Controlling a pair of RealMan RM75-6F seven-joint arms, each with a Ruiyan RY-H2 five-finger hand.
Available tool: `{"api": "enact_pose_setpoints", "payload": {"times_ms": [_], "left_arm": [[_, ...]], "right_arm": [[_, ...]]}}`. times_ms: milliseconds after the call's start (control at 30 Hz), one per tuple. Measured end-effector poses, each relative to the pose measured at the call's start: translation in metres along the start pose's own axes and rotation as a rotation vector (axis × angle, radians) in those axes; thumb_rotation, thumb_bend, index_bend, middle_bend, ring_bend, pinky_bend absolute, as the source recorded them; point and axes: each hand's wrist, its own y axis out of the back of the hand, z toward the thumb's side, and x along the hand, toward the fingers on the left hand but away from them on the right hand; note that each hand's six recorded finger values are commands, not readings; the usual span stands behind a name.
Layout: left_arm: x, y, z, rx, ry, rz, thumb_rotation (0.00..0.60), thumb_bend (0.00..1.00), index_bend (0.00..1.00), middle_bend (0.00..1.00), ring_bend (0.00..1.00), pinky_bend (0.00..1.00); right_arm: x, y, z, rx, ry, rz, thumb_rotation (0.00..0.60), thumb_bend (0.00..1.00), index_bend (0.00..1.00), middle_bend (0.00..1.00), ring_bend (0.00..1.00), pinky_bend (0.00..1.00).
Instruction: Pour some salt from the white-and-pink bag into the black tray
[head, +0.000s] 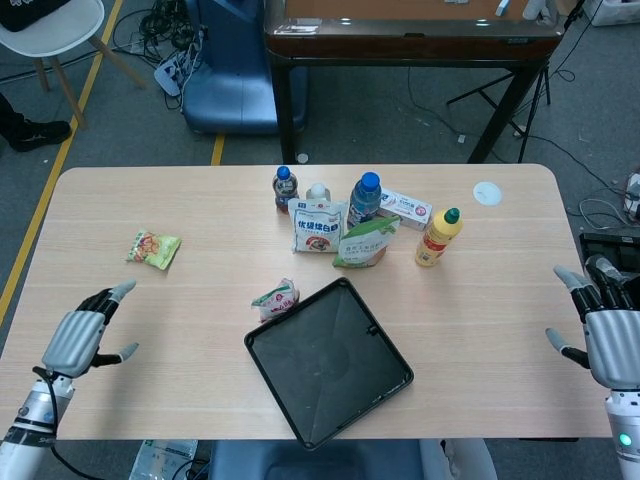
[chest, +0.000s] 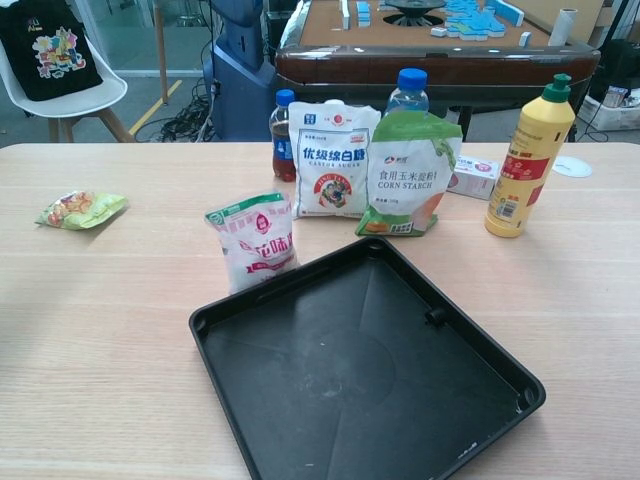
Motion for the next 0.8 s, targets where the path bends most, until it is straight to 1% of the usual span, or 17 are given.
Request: {"api": "enact_pose_setpoints", "payload": {"times_ms": [167, 367, 500, 667, 800], "left_arm": [[0.033, -0.016, 0.015, -0.061, -0.051, -0.085, 0.600, 0.20, 0.03, 0.14, 0.14, 0.19], [0.072, -0.033, 0.037, -0.129, -0.101, -0.151, 0.600, 0.20, 0.03, 0.14, 0.15, 0.21], [0.091, -0.044, 0.048, -0.158, -0.116, -0.191, 0.600, 0.20, 0.05, 0.15, 0.19, 0.24], [0.112, -0.057, 0.065, -0.197, -0.133, -0.247, 0.600, 0.20, 0.08, 0.16, 0.19, 0.25], [0.126, -0.067, 0.077, -0.218, -0.147, -0.275, 0.600, 0.20, 0.09, 0.17, 0.20, 0.25]], "right_arm": [[0.003, 0.000, -0.001, -0.001, -0.009, 0.007, 0.600, 0.18, 0.16, 0.25, 0.12, 0.17], [0.006, 0.000, -0.003, -0.001, -0.020, 0.012, 0.600, 0.18, 0.16, 0.25, 0.12, 0.17], [0.008, -0.001, -0.005, -0.001, -0.027, 0.016, 0.600, 0.18, 0.16, 0.25, 0.12, 0.17], [0.010, -0.001, -0.006, -0.001, -0.036, 0.017, 0.600, 0.18, 0.16, 0.25, 0.12, 0.17], [0.011, -0.003, -0.007, -0.001, -0.041, 0.025, 0.600, 0.18, 0.16, 0.25, 0.12, 0.17]]}}
